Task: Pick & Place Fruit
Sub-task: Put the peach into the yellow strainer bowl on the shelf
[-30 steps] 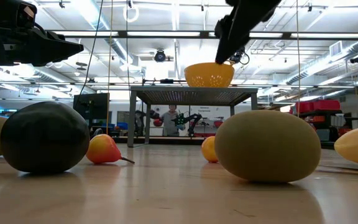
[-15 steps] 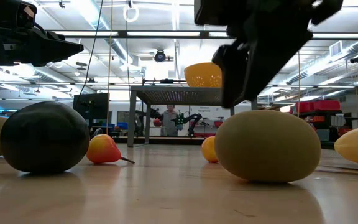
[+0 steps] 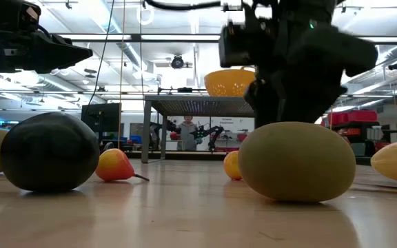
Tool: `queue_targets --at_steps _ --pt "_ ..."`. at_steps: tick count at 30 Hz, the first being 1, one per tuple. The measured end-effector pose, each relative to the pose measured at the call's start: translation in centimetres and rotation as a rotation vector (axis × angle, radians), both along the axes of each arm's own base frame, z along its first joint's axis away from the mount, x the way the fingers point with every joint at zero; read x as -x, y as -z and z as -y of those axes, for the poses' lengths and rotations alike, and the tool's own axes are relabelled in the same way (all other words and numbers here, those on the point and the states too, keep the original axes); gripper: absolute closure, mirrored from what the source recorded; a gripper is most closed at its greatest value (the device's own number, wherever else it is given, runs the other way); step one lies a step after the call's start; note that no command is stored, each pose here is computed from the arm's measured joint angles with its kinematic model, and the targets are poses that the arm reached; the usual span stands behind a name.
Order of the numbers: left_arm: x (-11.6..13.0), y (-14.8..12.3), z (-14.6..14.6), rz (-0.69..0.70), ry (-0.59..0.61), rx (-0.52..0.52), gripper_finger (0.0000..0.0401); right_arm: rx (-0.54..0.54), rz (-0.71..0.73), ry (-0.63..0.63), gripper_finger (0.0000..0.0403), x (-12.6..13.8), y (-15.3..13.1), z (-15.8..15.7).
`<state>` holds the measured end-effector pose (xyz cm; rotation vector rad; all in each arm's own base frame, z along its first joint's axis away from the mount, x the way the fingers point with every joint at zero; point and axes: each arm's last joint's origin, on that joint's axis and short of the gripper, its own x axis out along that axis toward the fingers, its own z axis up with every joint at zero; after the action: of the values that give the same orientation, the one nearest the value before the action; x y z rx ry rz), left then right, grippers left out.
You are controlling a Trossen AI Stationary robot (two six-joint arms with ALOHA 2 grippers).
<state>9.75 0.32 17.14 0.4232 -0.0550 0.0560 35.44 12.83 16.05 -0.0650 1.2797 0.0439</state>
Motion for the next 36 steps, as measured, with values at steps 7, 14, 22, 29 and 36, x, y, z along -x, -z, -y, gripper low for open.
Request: queue_targets --at_steps 7,14,22,29,36 --pt "0.0 0.0 0.0 0.000 0.000 0.000 0.0337 -0.016 0.026 0.018 0.0105 0.1 0.7 0.0" --pt "0.0 0.0 0.0 0.000 0.000 0.000 0.0337 -0.042 0.093 0.020 0.0105 -0.4 0.9 -0.2" --pt "0.0 0.0 0.0 0.000 0.000 0.000 0.0337 -0.028 0.065 0.041 0.0106 0.6 2.5 0.2" --pt "0.0 0.0 0.0 0.001 0.000 0.000 0.0337 -0.034 0.070 0.027 0.0106 0.7 2.7 0.2" --pt "0.0 0.0 0.0 0.000 0.000 0.000 0.0337 -0.030 0.099 -0.018 0.0109 0.5 2.6 0.1"
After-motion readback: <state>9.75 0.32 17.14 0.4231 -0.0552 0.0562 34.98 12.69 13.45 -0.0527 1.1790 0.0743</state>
